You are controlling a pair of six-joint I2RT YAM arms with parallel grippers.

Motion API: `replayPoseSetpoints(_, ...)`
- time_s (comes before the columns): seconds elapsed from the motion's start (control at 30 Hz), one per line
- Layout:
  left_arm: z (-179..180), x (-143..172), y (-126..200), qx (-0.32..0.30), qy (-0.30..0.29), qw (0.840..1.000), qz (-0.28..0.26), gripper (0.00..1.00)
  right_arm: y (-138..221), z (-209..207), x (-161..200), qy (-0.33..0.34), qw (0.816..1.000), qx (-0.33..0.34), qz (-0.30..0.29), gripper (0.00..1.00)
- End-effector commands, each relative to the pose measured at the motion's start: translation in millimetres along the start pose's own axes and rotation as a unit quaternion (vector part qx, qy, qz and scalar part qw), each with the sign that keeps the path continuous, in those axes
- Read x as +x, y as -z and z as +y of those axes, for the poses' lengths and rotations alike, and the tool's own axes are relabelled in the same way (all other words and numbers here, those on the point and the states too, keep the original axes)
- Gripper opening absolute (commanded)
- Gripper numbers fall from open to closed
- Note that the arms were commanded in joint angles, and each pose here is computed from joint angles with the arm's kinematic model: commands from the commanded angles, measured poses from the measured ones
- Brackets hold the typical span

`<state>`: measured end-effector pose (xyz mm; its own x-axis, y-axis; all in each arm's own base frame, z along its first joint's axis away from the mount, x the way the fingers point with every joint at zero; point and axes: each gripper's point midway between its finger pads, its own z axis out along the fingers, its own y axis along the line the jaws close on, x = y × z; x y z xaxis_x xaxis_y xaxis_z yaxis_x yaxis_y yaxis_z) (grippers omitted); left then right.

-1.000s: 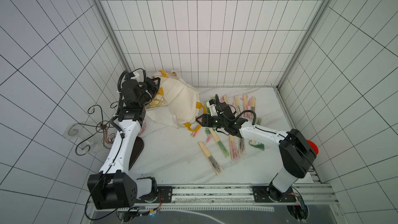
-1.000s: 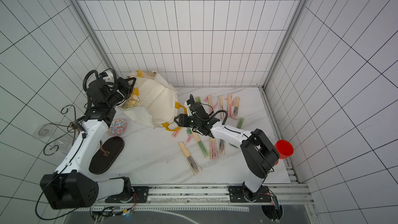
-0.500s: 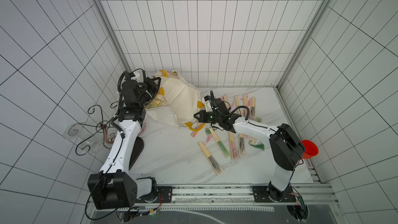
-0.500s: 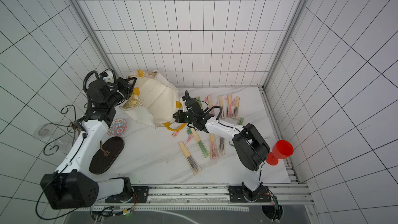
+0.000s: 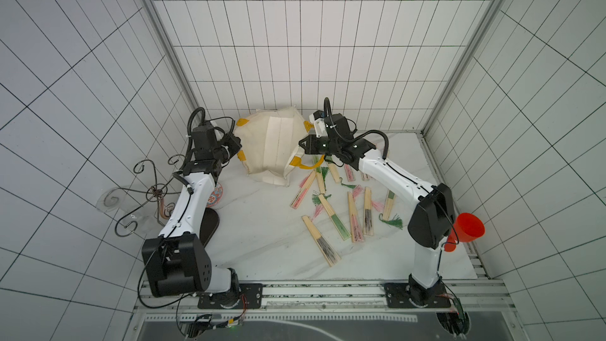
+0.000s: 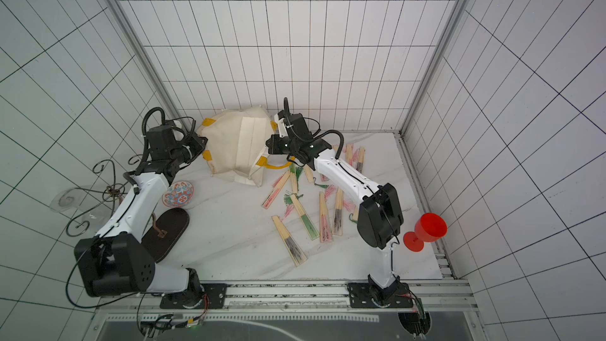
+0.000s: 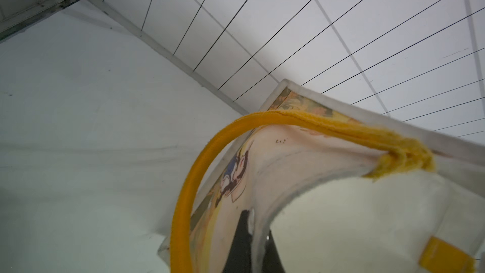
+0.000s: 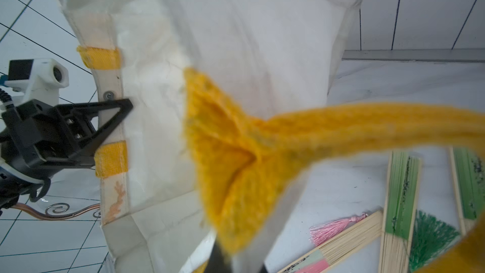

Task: Take out the folding fans from the tote bags
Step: Place the canvas bag at the center of the board.

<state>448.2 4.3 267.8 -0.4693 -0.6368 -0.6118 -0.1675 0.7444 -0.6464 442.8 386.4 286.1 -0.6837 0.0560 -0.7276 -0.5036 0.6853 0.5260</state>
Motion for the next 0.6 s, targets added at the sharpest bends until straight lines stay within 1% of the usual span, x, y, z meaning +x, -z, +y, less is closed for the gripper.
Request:
replayPoseSetpoints(0.0, 5.8, -10.6, -0.9, -0.032, -0.065, 0.997, -0.001, 0.00, -5.8, 0.4, -14.3, 0.023, 0.999, -0.006, 0.035, 0.00)
replayPoseSetpoints(0.1, 11.5, -10.3, -9.7, -0.047, -0.076, 0.996, 0.017, 0.00, -19.2, -1.4, -19.6, 0.024, 0.999, -0.011, 0.046, 0.00)
replayPoseSetpoints(0.3, 20.6, -13.9, -32.6, -0.059, -0.075, 0.995, 0.025, 0.00, -39.6, -17.4, -28.7, 0.013, 0.999, -0.029, 0.032, 0.00)
replayPoseSetpoints(0.33, 21.8, -14.7, -36.7, -0.060, -0.076, 0.995, 0.028, 0.00, -41.5, -20.2, -31.0, 0.009, 0.999, -0.034, 0.028, 0.04)
replayPoseSetpoints(0.4, 27.1, -15.2, -48.4, -0.066, -0.075, 0.994, 0.037, 0.00, -43.8, -23.9, -38.4, 0.008, 0.999, -0.044, 0.018, 0.16)
replayPoseSetpoints(0.43, 28.4, -16.0, -53.5, -0.067, -0.076, 0.994, 0.040, 0.02, -43.9, -24.9, -42.2, 0.009, 0.999, -0.049, 0.012, 0.21)
replayPoseSetpoints(0.57, 25.6, -21.2, -71.8, -0.054, -0.077, 0.994, 0.050, 0.23, -39.8, -21.2, -61.6, 0.016, 0.997, -0.074, -0.017, 0.39)
